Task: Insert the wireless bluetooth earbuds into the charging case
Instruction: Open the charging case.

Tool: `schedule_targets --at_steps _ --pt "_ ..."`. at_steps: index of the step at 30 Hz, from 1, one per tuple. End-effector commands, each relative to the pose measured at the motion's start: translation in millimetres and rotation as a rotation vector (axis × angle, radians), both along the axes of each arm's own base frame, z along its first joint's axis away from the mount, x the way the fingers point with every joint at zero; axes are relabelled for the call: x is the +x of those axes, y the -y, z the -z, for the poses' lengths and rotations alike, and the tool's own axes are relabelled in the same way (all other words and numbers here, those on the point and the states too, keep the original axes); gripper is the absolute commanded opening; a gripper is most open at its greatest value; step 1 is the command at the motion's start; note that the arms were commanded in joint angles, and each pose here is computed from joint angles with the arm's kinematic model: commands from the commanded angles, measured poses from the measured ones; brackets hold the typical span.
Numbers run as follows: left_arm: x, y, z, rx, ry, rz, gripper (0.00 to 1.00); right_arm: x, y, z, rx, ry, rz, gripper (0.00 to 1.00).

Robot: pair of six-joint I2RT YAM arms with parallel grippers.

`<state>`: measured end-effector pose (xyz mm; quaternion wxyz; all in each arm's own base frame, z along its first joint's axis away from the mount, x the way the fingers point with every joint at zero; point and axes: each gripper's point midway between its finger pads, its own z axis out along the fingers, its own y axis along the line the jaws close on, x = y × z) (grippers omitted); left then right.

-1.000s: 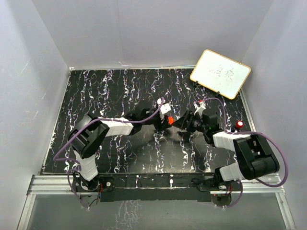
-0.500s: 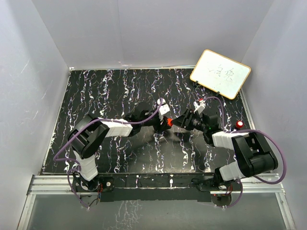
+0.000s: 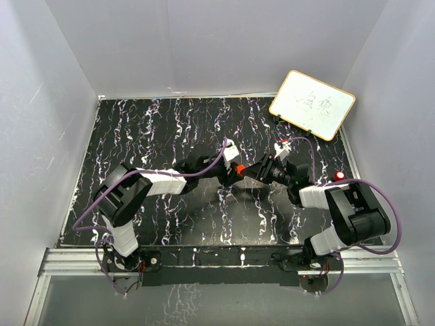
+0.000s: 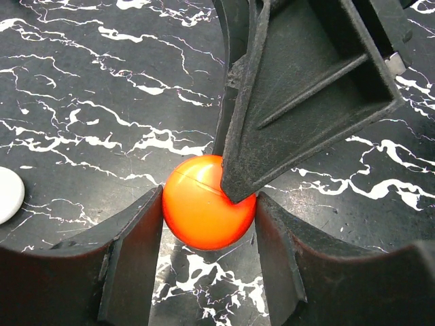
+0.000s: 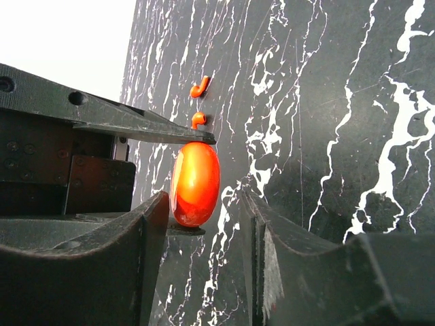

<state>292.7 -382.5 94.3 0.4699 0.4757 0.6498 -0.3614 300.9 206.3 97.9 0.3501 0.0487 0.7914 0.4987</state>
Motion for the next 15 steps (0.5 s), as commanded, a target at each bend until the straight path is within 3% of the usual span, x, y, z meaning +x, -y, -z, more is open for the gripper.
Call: schedule_targets --at_steps 1,15 --pt "-7.8 6.0 -32.8 -0.071 0.060 0.042 0.00 0.7 -4.7 -12.5 0.035 0.058 -0.016 0.42" --pt "-10.7 5.0 -30.8 -0.069 0.060 0.045 0.00 0.0 -6.9 -14.4 0.065 0.050 -0.021 0.34"
